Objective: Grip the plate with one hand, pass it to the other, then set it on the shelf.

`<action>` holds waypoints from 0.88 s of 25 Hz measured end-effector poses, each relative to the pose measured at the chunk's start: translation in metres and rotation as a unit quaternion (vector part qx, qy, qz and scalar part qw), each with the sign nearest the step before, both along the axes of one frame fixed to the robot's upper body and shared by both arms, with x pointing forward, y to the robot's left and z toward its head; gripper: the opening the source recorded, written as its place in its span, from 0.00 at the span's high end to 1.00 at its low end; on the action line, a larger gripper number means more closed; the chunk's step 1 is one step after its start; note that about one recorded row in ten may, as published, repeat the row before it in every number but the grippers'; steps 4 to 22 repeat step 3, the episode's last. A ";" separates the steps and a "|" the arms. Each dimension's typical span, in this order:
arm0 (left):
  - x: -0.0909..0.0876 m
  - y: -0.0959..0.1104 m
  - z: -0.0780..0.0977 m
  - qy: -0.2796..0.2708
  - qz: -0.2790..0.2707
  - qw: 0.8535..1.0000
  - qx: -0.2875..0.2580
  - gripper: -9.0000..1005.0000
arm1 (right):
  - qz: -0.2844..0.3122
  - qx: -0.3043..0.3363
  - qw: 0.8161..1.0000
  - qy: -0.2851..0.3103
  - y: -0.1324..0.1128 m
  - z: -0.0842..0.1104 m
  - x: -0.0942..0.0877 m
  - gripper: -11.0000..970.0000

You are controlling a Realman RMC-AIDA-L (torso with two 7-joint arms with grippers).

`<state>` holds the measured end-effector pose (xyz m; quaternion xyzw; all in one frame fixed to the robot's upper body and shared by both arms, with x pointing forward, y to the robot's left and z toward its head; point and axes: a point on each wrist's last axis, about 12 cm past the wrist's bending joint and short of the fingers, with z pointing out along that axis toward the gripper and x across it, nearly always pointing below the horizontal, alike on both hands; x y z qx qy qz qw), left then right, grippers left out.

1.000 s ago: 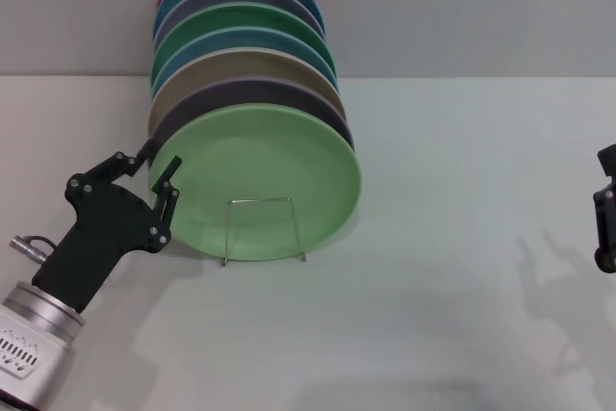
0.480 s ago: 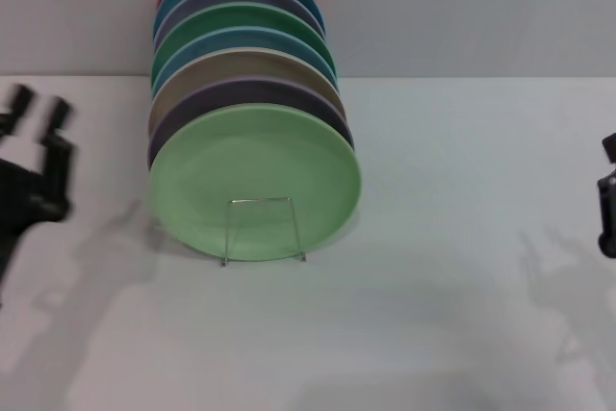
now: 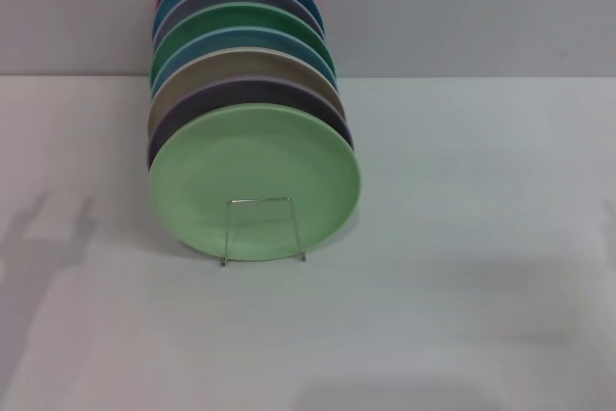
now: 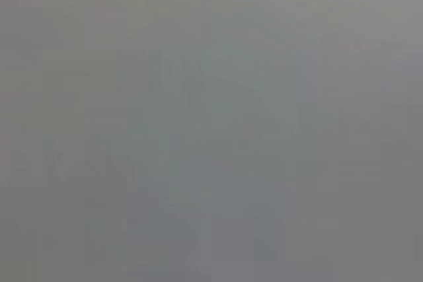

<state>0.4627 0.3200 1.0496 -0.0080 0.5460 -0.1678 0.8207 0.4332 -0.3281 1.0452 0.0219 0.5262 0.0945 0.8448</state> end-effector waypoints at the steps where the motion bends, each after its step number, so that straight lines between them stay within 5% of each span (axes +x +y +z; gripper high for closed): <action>1: 0.000 0.000 0.000 0.000 0.000 1.000 0.000 0.46 | 0.000 0.000 1.000 0.000 0.000 0.000 0.000 0.71; 22: 0.001 0.005 -0.002 0.012 0.017 1.000 -0.001 0.46 | -0.003 0.023 1.000 0.005 -0.010 0.001 0.004 0.71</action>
